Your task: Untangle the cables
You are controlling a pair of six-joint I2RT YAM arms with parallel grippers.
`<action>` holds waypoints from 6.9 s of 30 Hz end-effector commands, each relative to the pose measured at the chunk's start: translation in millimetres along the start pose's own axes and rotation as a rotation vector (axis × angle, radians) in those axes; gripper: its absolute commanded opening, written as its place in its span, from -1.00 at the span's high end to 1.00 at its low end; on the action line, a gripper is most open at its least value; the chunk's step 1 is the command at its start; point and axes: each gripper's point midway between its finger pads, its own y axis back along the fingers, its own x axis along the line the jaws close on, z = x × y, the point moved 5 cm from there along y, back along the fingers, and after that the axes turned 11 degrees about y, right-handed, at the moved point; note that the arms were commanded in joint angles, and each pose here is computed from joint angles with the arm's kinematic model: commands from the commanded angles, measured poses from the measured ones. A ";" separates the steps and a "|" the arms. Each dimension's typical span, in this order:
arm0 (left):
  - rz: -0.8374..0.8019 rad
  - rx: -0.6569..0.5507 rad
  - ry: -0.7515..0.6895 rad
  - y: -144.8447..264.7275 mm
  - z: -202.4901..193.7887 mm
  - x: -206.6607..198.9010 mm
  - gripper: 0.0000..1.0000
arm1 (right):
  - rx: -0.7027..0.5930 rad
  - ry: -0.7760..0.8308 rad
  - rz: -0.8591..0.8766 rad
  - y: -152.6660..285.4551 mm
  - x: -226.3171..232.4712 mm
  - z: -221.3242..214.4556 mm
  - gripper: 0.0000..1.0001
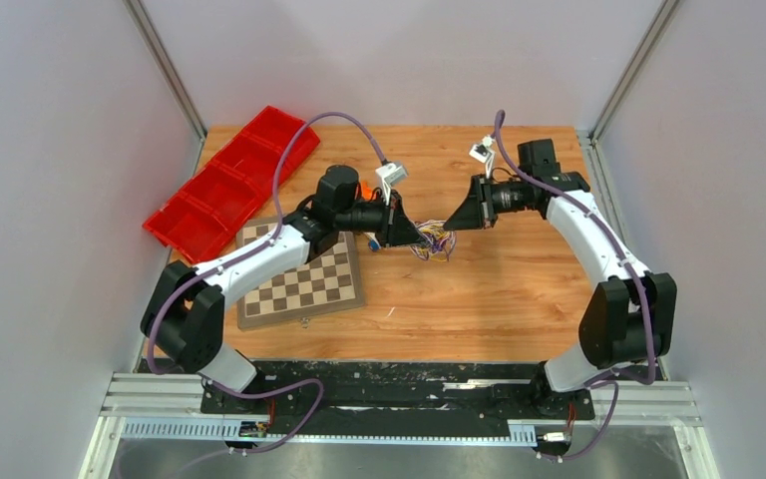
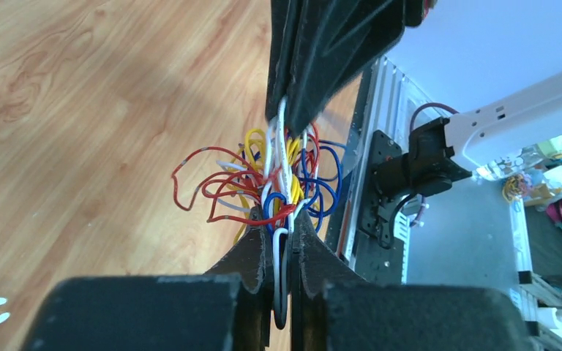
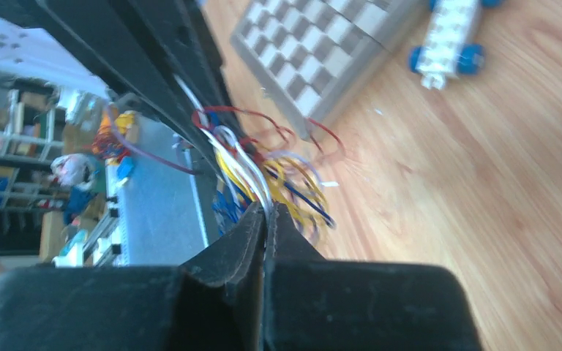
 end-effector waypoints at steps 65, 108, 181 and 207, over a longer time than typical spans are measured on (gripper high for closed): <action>0.121 -0.021 0.245 50.7 -11.5 25.6 1.00 | -0.127 -0.081 -0.343 44.6 -37.3 -8.1 1.00; 0.010 0.072 -0.191 29.7 24.2 -18.2 1.00 | -0.032 0.214 -0.072 4.0 24.9 24.7 -0.89; -0.053 -0.042 -0.276 79.3 59.3 -53.0 -0.82 | -0.059 0.340 -0.103 61.9 36.0 27.8 0.92; -0.203 0.015 -0.027 25.2 37.4 -58.0 -0.10 | 0.035 0.443 -0.067 13.4 63.6 11.5 0.94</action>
